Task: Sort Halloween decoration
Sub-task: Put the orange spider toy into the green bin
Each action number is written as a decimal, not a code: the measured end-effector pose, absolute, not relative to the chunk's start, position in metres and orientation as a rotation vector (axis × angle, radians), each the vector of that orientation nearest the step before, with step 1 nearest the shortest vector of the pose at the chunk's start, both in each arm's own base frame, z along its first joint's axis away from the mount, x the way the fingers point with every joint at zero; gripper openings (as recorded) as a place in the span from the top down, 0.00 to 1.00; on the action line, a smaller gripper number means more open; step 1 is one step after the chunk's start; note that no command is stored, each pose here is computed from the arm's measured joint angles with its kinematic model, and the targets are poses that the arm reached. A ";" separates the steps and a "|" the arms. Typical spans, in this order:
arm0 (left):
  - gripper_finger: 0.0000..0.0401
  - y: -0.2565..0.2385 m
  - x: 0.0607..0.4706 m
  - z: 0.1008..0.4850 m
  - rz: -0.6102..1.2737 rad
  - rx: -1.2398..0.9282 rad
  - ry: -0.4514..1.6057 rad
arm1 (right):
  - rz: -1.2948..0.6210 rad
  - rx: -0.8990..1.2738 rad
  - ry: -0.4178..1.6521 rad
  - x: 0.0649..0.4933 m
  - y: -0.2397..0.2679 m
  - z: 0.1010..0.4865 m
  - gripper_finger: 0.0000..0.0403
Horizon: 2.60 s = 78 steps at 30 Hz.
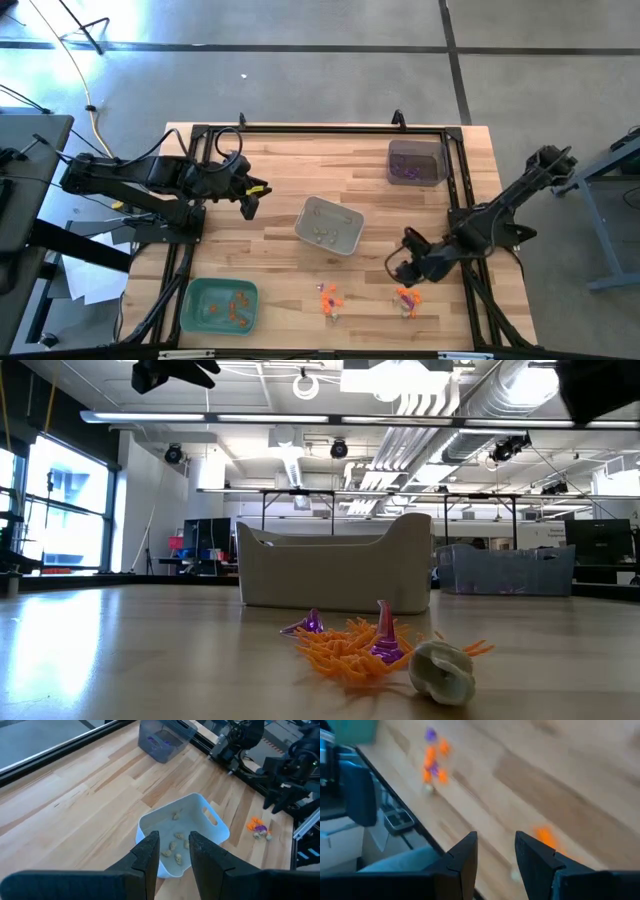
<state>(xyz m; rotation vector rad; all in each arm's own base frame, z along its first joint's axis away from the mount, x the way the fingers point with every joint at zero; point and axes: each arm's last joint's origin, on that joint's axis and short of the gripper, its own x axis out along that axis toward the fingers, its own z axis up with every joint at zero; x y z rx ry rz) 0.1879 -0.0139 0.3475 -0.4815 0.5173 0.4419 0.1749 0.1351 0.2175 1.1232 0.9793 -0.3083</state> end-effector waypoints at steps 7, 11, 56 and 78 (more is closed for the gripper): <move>0.76 -0.014 0.188 0.348 0.453 -0.476 0.512 | -0.413 1.127 1.218 0.153 0.150 0.203 0.69; 0.76 -0.012 0.188 0.349 0.502 -0.494 0.470 | -0.387 1.073 1.305 0.153 0.159 0.193 0.69; 0.76 -0.011 0.196 0.363 0.500 -0.440 0.314 | -0.428 0.787 1.498 0.182 0.165 0.127 0.76; 0.76 -0.012 0.196 0.362 0.492 -0.449 0.322 | -0.333 0.869 1.264 0.166 0.144 0.188 0.99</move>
